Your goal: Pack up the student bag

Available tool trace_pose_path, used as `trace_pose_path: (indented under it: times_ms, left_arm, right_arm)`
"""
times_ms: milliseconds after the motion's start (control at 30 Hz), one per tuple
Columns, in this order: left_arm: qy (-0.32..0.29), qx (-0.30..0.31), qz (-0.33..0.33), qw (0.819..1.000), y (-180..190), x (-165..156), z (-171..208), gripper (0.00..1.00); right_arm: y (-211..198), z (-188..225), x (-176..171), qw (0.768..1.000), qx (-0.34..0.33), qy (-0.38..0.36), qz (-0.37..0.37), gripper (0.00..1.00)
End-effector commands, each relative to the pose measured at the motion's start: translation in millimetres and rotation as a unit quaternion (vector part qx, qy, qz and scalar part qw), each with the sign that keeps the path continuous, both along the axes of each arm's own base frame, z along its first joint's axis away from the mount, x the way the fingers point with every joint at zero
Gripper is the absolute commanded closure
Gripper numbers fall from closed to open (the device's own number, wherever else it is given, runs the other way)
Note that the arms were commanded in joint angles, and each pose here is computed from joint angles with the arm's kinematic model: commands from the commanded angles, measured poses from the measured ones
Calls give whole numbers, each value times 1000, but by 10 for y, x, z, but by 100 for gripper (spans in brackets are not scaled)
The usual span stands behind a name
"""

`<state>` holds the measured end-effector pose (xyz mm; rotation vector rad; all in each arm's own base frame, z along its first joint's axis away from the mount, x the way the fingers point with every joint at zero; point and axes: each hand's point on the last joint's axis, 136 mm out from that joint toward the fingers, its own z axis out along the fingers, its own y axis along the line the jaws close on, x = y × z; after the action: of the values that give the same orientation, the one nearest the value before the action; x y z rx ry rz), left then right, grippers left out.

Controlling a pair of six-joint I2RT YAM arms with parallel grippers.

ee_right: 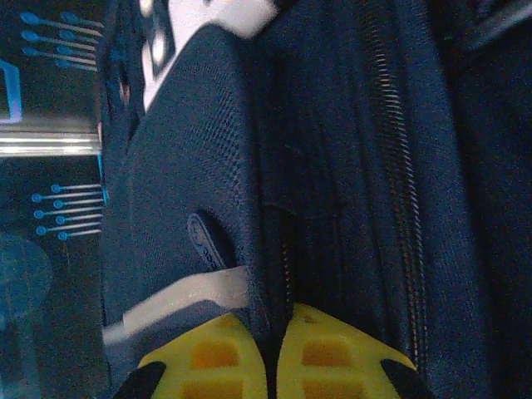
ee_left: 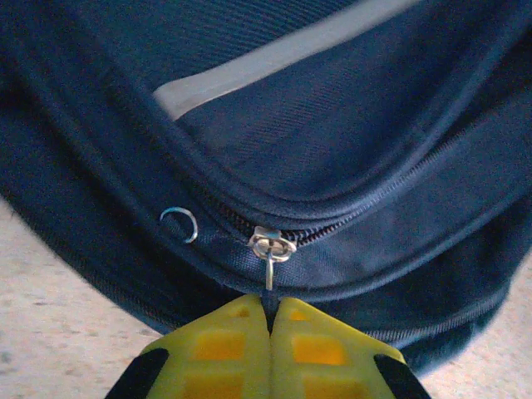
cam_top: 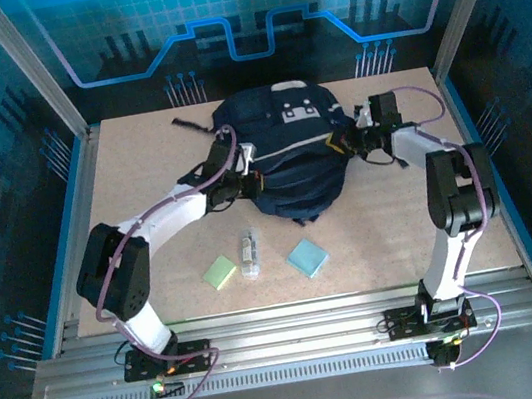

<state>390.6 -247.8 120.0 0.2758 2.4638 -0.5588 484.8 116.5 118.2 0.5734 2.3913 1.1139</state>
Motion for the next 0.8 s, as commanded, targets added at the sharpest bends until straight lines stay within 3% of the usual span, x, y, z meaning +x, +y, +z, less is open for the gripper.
trace_pose_path:
  times_ms: [0,133,233,433,600,700,767]
  left_arm:
    - [1,-37,-33,999,-320,-176,204,100]
    - [13,-61,-58,996,-600,-60,214,100]
    - [7,-59,-76,995,-783,39,237,100]
    - [8,-67,-112,991,-1092,67,298,100]
    - [14,-68,-127,989,-1205,-47,291,100]
    - [25,-80,-121,989,-1162,-140,234,100]
    - [26,-83,-119,989,-1126,-191,212,100]
  right_arm:
    - [-373,227,413,996,-32,-49,-62,84]
    - [-401,373,304,995,-36,-52,-72,38]
    - [-406,434,48,995,-44,-47,-75,26]
    - [-151,383,-468,998,-35,-27,-53,24]
    - [158,253,-457,999,7,-20,-41,24]
    - [324,141,-357,998,38,-18,-40,29]
    - [419,28,-308,999,26,-9,-34,46]
